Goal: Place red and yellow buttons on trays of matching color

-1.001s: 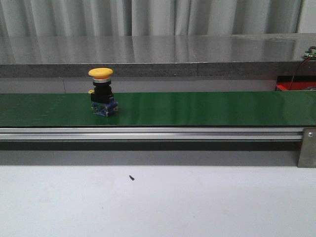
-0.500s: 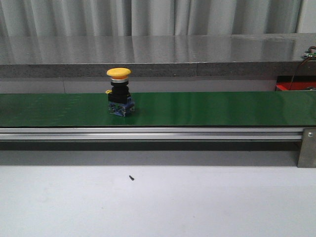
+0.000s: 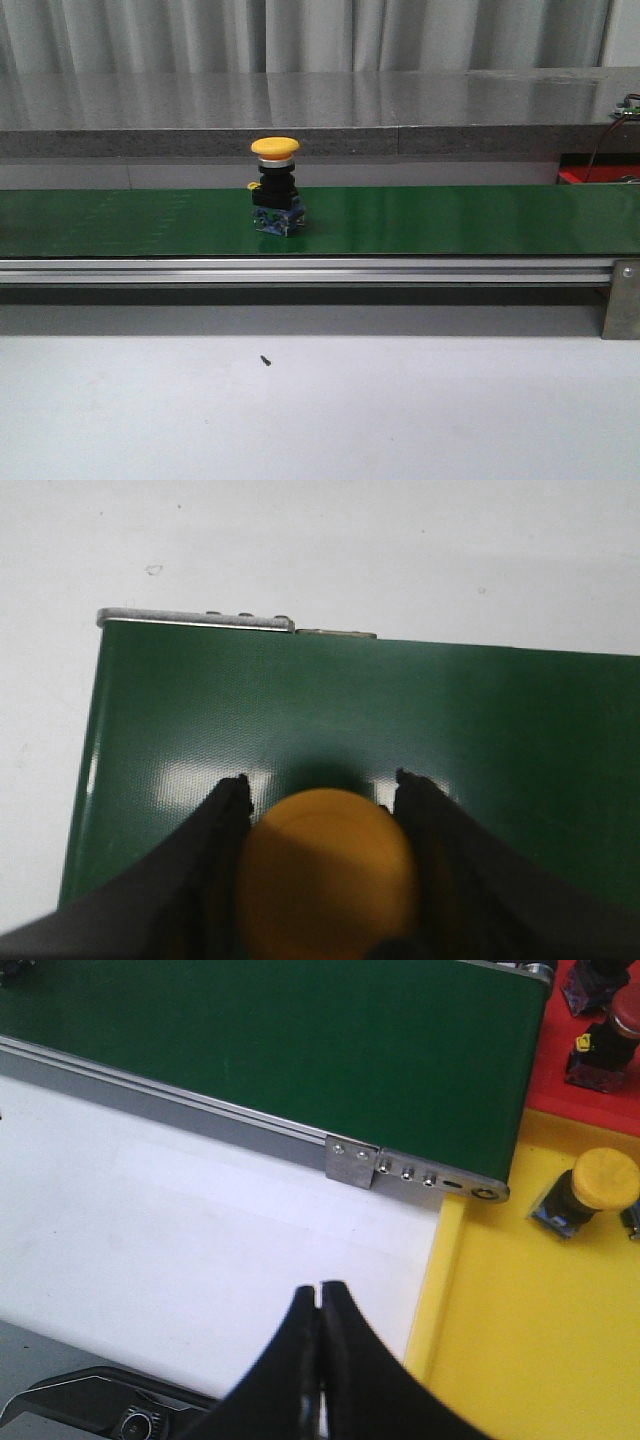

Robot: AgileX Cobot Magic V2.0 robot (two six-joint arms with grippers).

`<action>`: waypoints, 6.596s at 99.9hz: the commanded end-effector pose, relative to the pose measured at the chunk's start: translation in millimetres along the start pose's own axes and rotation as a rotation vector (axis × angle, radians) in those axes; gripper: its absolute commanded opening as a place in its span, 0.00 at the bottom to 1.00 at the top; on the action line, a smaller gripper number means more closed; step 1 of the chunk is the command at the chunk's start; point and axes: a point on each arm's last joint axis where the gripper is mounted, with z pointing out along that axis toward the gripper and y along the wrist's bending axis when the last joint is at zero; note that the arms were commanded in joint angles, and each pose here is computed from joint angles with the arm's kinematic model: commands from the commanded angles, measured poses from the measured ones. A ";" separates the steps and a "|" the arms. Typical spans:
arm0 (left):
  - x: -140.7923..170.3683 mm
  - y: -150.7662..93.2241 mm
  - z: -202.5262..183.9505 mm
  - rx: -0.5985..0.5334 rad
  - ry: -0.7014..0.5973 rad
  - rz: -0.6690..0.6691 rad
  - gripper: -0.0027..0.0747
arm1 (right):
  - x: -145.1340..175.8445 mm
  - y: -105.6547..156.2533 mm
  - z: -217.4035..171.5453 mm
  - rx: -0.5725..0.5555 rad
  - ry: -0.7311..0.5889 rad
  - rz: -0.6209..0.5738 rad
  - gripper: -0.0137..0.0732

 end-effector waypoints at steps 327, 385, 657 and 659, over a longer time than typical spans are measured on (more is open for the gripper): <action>204.4 -49.7 -200.5 0.223 -0.792 0.126 0.01 | -128.0 0.3 180.7 -0.171 0.134 -0.077 0.83; 204.4 -49.8 -200.5 0.223 -0.792 0.126 0.01 | -137.8 -6.5 151.0 -0.113 0.190 -0.118 0.35; 204.5 -49.8 -200.4 0.223 -0.790 0.126 0.01 | -108.3 -11.0 104.6 -0.101 0.112 -0.067 0.71; 204.5 -49.8 -200.4 0.223 -0.790 0.126 0.01 | -110.1 -8.9 107.2 -0.108 0.117 -0.073 0.71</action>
